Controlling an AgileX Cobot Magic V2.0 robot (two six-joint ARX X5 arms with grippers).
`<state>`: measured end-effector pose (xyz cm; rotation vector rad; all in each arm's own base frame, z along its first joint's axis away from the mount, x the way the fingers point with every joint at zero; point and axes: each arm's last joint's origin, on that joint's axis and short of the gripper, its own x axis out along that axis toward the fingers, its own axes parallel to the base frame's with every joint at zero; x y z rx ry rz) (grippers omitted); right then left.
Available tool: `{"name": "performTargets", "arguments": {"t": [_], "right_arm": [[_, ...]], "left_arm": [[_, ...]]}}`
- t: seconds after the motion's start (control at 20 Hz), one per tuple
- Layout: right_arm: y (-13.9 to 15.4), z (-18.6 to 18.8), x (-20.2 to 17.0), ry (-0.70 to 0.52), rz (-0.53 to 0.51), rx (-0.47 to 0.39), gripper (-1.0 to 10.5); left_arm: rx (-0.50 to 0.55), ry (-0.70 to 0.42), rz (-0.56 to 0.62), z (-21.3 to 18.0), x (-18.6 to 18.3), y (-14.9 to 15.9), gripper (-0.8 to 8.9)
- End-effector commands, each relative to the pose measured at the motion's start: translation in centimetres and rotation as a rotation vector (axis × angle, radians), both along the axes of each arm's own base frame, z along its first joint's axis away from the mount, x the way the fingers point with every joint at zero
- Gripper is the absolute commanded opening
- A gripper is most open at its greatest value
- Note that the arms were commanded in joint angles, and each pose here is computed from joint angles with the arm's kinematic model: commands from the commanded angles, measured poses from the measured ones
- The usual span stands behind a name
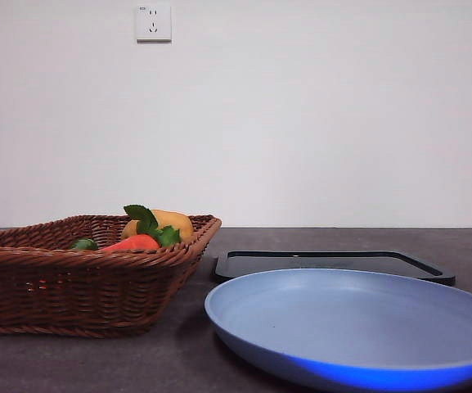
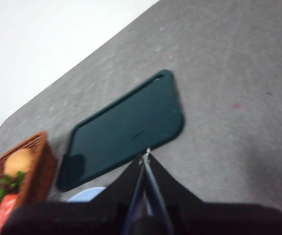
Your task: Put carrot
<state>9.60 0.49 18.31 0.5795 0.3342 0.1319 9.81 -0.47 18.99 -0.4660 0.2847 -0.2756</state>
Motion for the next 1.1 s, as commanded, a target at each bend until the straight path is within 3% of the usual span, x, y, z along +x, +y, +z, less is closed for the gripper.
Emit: {"name": "performTargets", "arguments": {"t": [0.05, 0.5, 0.65, 0.85, 1.1], "right_arm": [[0.1, 2.0, 0.3, 0.005, 0.041, -0.031, 0.0], [0.3, 5.7, 2.2, 0.161, 0.163, -0.106, 0.0], [0.4, 6.5, 3.6, 0.242, 0.245, -0.111, 0.0], [0.7, 5.6, 5.3, 0.366, 0.378, -0.082, 0.2], [2.0, 3.5, 6.6, 0.525, 0.468, -0.084, 1.6]], "left_arm": [[0.004, 0.010, -0.005, 1.6, 0.6, 0.0, 0.07], [0.087, 0.061, -0.156, 5.6, 3.8, -0.4, 0.07], [0.124, 0.110, -0.271, 7.0, 5.6, -1.3, 0.07], [0.213, 0.223, -0.422, 8.1, 7.7, -3.5, 0.07], [0.242, 0.281, -0.526, 7.8, 9.5, -5.8, 0.31]]}}
